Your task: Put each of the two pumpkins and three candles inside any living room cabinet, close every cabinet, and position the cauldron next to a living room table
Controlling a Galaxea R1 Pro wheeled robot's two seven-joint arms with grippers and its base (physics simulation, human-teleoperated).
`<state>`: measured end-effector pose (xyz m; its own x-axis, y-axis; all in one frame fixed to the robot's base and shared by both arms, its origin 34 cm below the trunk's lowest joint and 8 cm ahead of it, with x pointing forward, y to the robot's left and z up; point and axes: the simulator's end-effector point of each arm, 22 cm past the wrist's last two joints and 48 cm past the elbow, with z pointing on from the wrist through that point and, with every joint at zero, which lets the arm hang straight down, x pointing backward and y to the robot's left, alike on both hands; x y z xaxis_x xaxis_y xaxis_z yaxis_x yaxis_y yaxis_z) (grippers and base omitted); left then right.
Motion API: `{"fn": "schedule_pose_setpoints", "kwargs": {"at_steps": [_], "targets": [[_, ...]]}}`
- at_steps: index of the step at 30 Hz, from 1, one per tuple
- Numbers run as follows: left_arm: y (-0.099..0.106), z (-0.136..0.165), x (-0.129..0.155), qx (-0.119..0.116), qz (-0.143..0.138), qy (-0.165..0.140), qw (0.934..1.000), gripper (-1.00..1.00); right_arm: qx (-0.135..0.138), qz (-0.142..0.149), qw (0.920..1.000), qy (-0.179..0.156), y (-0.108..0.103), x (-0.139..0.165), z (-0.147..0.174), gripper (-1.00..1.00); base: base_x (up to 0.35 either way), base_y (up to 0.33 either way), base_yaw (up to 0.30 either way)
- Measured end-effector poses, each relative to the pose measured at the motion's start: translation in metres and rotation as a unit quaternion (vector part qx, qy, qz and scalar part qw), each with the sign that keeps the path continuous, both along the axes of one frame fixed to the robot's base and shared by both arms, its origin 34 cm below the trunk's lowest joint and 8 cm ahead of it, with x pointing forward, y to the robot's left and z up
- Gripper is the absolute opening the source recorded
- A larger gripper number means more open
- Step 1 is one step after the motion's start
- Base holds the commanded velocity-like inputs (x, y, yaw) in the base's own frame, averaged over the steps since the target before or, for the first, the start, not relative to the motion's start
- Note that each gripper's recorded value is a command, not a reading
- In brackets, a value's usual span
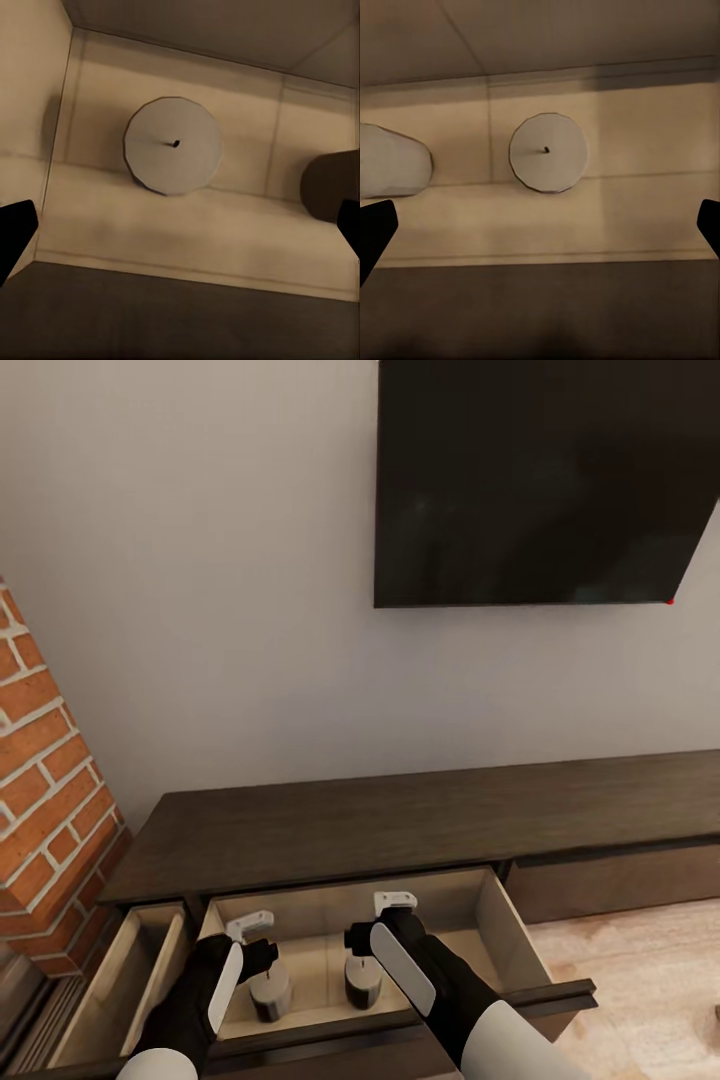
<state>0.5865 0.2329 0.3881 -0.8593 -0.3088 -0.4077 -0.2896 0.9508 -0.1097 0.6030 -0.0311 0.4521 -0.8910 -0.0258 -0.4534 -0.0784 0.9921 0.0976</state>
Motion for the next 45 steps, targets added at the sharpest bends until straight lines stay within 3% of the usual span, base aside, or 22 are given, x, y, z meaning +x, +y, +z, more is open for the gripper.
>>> {"fn": "schedule_pose_setpoints", "kwargs": {"at_steps": [45], "targets": [[0.002, 0.100, 0.024, 0.000, -0.001, 0.005, 1.0000, 1.00, 0.005, 0.000, 0.9999, -0.011, 0.003, 0.025, 0.104, 1.00, 0.000, 0.000, 0.000]]}}
